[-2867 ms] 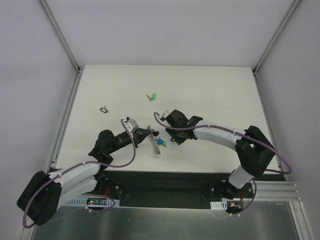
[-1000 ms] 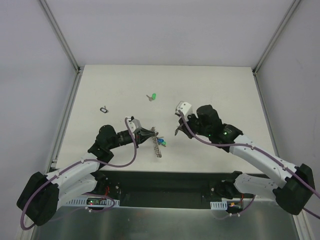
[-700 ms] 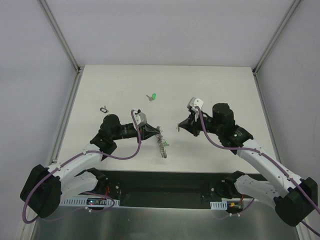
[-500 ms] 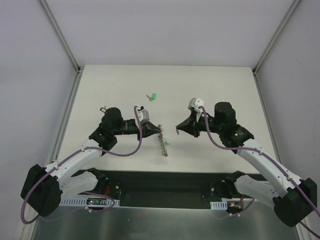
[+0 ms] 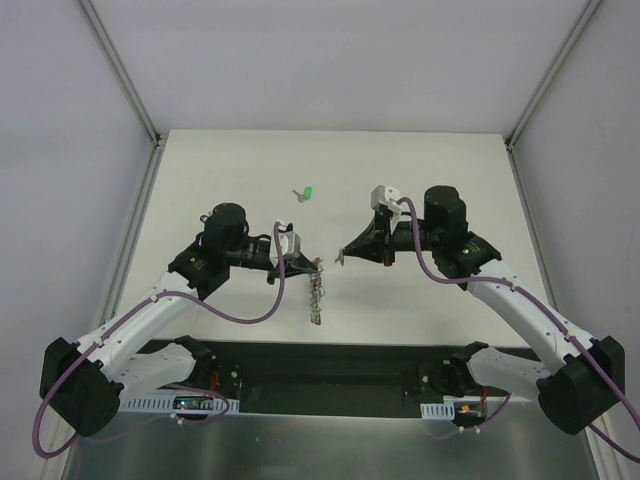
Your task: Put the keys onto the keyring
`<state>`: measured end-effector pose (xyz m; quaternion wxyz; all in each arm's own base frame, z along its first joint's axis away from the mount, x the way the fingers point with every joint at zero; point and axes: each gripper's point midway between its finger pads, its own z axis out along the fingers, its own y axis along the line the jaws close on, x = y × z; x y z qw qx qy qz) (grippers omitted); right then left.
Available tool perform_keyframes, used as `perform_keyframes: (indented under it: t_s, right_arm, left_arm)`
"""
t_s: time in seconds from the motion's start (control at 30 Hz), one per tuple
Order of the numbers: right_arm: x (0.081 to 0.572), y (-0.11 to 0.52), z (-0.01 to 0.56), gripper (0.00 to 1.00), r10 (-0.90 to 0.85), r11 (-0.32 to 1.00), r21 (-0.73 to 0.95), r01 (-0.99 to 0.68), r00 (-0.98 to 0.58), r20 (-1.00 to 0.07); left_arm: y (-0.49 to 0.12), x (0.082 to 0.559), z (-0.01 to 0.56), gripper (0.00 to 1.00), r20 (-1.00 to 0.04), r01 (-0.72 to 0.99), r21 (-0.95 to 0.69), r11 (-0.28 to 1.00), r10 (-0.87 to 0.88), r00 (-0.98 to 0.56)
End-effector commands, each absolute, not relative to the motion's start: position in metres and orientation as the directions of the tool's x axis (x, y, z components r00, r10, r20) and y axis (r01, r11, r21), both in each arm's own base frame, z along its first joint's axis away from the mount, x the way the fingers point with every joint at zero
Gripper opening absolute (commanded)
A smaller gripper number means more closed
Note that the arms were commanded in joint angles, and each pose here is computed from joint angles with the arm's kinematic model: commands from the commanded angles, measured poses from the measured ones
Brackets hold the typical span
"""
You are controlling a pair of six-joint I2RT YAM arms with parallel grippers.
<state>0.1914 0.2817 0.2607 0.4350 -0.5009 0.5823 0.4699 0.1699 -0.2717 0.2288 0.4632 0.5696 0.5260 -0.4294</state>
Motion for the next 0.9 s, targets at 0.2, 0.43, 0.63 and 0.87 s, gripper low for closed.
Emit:
perform_keyframes:
  t_s: [0.2, 0.43, 0.63, 0.87]
  right_arm:
    - [0.171, 0.297, 0.271, 0.01, -0.185, -0.020, -0.025, -0.999, 0.028, -0.982]
    - [0.165, 0.294, 0.252, 0.01, -0.211, 0.029, -0.035, -0.999, 0.028, -0.977]
    - [0.167, 0.292, 0.247, 0.01, -0.178, 0.069, -0.048, -0.996, 0.035, -0.983]
    - [0.164, 0.292, 0.255, 0.01, -0.131, 0.080, -0.052, -0.995, 0.041, -0.991]
  left_arm:
    - [-0.272, 0.154, 0.242, 0.00, -0.971, 0.975, 0.182, -0.125, 0.137, 0.198]
    - [-0.275, 0.155, 0.241, 0.00, -0.977, 0.980, 0.157, -0.121, 0.123, 0.172]
    - [-0.282, 0.152, 0.241, 0.00, -0.994, 0.987, 0.093, -0.127, 0.051, 0.101]
    - [-0.285, 0.155, 0.243, 0.00, -0.996, 0.989, 0.083, -0.119, 0.017, 0.086]
